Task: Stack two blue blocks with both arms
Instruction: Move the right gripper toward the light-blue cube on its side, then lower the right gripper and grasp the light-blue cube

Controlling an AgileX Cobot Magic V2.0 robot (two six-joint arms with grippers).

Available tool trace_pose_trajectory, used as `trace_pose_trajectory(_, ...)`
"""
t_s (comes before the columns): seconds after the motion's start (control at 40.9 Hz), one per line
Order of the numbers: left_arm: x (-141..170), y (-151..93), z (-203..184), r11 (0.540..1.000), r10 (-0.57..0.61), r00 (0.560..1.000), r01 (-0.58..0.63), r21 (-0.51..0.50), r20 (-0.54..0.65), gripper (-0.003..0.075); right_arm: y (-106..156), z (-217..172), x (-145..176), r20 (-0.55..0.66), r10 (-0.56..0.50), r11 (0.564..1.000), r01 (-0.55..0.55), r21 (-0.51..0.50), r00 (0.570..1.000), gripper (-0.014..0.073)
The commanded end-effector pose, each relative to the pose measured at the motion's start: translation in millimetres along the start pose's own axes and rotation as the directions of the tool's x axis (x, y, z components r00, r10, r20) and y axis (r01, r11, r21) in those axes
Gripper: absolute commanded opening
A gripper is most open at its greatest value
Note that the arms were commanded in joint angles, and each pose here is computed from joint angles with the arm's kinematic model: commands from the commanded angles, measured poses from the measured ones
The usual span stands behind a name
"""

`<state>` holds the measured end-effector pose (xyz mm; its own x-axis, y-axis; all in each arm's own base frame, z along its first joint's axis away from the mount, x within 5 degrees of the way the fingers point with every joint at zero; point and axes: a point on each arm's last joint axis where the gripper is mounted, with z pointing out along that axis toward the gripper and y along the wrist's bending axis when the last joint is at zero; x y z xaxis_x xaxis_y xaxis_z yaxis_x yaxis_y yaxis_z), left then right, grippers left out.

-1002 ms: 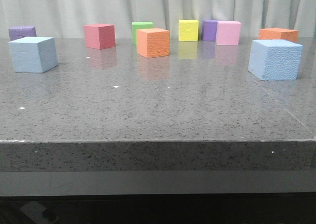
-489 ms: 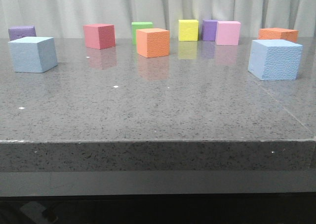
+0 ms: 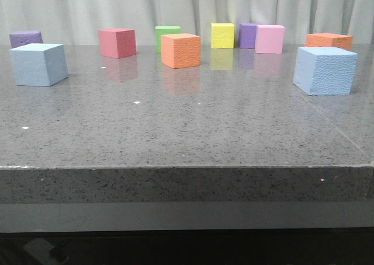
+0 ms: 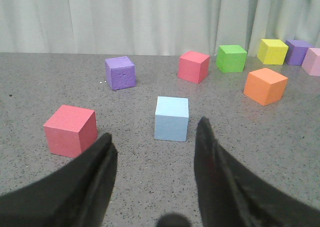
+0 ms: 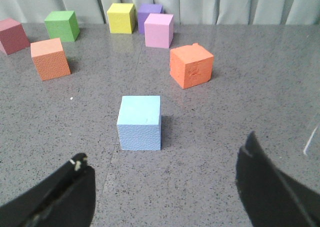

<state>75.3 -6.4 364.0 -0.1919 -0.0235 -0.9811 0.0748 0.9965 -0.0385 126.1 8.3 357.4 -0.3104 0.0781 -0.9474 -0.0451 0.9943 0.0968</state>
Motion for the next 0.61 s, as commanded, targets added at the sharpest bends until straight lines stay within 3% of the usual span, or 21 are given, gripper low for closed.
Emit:
trace_pose_trajectory(0.0,-14.4,-0.1,0.3,1.0,-0.002,0.996,0.002,-0.001,0.095,0.0344,3.2,12.0,-26.5,0.022,0.005,1.0,-0.005,-0.012,1.0,0.0608)
trace_pose_trajectory(0.293,-14.4,-0.1,0.3,1.0,-0.002,0.996,0.002,-0.001,0.095,0.0344,32.4,83.0,-60.6,-0.19,-0.072,0.992,0.051,-0.116,0.979,0.0608)
trace_pose_trajectory(0.587,-14.4,-0.1,0.3,1.0,-0.002,0.996,0.002,-0.001,0.095,0.0344,42.0,169.4,-72.7,-0.356,-0.108,0.992,0.078,-0.098,0.928,0.0608)
